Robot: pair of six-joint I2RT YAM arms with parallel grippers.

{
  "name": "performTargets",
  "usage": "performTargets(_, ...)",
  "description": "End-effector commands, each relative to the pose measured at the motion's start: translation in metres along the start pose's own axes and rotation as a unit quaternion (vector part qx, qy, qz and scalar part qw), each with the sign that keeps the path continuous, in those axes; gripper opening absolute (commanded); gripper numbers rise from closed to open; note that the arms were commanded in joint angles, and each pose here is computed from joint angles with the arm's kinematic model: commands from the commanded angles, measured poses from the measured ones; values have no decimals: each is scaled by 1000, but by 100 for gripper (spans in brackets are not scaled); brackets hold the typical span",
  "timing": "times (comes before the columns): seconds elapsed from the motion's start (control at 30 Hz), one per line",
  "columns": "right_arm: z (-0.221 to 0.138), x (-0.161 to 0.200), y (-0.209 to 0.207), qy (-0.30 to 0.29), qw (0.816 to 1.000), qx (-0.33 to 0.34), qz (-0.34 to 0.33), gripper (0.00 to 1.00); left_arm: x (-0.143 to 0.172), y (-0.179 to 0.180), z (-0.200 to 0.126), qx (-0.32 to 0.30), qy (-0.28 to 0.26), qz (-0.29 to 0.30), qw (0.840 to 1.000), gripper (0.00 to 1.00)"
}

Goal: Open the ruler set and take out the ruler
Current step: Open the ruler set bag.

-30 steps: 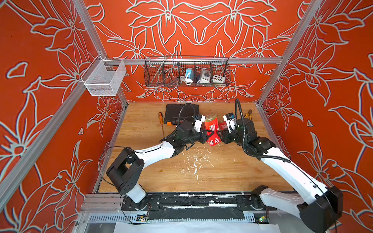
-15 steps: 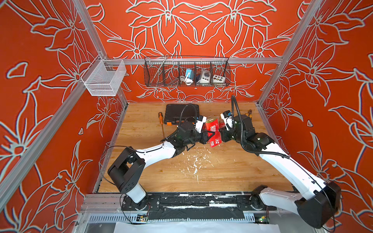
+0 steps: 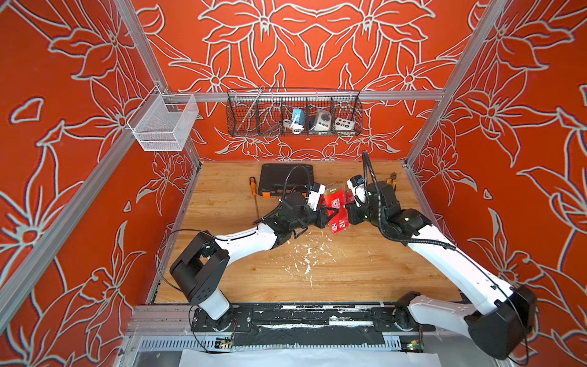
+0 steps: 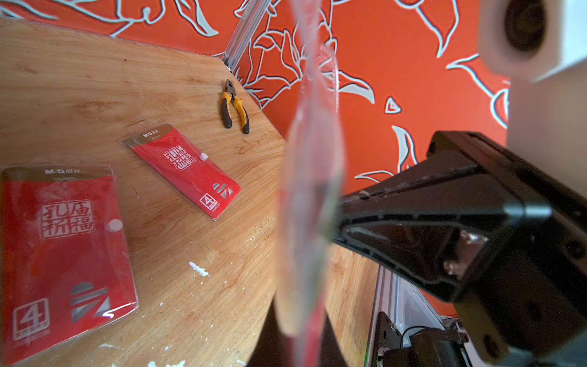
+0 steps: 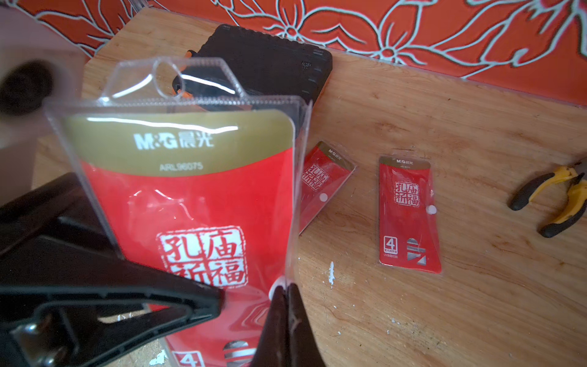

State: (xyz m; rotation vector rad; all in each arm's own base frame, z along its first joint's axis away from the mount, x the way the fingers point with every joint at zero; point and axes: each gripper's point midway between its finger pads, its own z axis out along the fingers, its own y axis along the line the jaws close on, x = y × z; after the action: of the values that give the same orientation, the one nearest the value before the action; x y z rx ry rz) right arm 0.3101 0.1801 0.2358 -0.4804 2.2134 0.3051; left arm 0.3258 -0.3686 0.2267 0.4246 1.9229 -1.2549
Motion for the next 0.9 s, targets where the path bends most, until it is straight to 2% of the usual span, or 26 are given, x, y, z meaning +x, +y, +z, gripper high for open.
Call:
performTargets(0.0,-9,14,-59,20,989,149,-4,0,-10,-14,-7,24,-20,17,999,0)
performTargets(0.17,-11,12,-64,17,986,164,-8,0,-9,-13,-9,21,-18,18,999,0)
performTargets(0.37,-18,8,-45,4,994,107,-20,1,-7,-8,-9,13,-17,16,1000,0)
performTargets(0.5,-33,6,-6,-8,999,-8,-40,46,-6,-3,-10,9,-18,14,1000,0)
performTargets(0.57,-38,8,9,-8,998,-52,-43,57,-8,-2,-11,10,-20,13,1000,0)
performTargets(0.7,-36,14,24,4,995,-95,-40,64,-11,-8,-11,21,-22,12,999,0)
performTargets(0.87,-18,18,21,12,996,-87,-28,65,-13,-15,-15,38,-27,10,999,0)
